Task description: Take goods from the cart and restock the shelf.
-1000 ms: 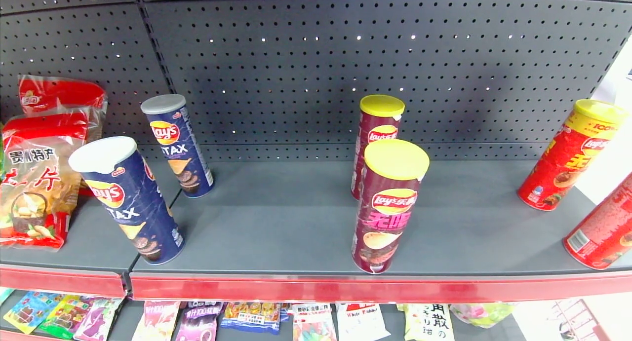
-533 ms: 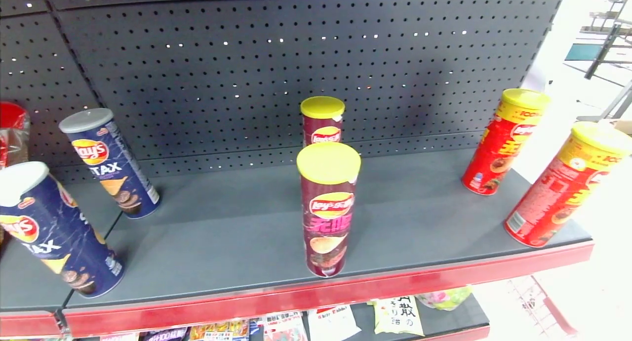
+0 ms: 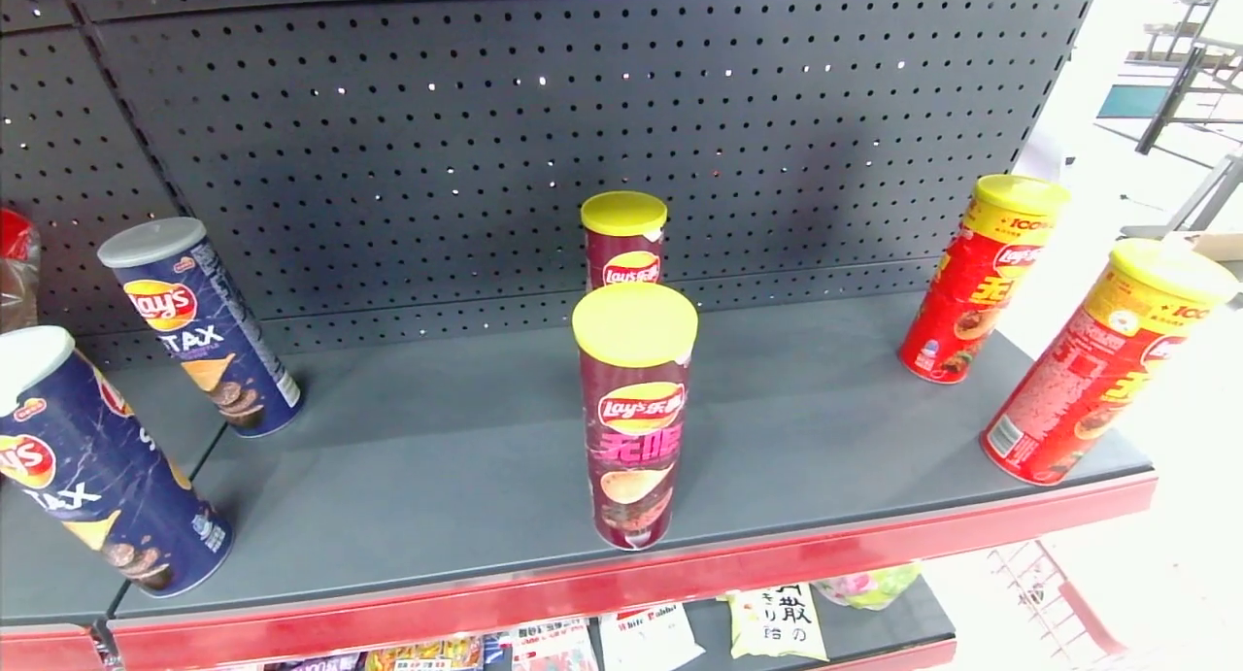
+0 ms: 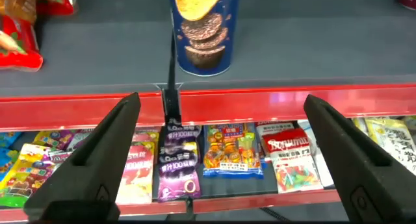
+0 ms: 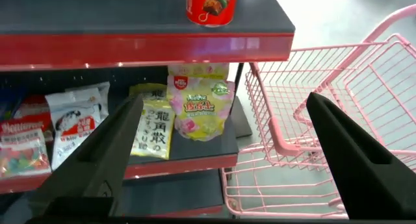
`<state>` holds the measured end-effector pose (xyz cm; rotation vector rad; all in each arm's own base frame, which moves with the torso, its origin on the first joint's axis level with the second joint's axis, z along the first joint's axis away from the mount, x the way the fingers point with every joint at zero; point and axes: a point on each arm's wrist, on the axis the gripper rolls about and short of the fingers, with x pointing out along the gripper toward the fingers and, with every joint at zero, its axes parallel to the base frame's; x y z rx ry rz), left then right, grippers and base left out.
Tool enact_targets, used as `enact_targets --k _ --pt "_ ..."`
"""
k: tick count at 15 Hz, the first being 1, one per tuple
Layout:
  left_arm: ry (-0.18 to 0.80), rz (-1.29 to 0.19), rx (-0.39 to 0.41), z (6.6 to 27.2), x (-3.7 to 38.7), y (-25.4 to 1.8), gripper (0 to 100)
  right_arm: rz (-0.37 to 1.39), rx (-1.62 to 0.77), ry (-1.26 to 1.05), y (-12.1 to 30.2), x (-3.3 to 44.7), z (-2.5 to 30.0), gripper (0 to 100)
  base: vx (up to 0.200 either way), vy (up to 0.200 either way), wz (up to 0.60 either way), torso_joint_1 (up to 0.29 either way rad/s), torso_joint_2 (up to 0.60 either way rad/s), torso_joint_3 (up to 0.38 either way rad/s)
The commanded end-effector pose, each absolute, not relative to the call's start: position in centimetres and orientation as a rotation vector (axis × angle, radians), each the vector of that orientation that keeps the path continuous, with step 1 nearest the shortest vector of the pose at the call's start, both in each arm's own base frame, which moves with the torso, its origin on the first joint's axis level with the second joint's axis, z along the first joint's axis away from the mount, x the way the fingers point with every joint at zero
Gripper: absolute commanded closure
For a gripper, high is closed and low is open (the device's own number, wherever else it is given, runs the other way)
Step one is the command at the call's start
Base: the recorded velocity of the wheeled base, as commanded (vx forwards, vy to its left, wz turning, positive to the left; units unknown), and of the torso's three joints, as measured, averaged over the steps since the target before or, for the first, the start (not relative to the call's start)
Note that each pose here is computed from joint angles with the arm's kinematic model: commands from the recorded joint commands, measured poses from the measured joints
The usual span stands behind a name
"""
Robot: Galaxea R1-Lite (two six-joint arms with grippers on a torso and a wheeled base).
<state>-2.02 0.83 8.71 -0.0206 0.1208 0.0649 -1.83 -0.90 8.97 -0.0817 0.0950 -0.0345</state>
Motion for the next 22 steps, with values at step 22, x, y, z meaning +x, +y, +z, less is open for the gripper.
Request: enact_targets --k 22 --pt "0.043 0.155 -0.020 8.3 -1.5 0.1 0 0.025 0.010 0.094 -0.2 -1.6 7.7 0 0.000 0.000 0.00 0.000 0.00 0.000"
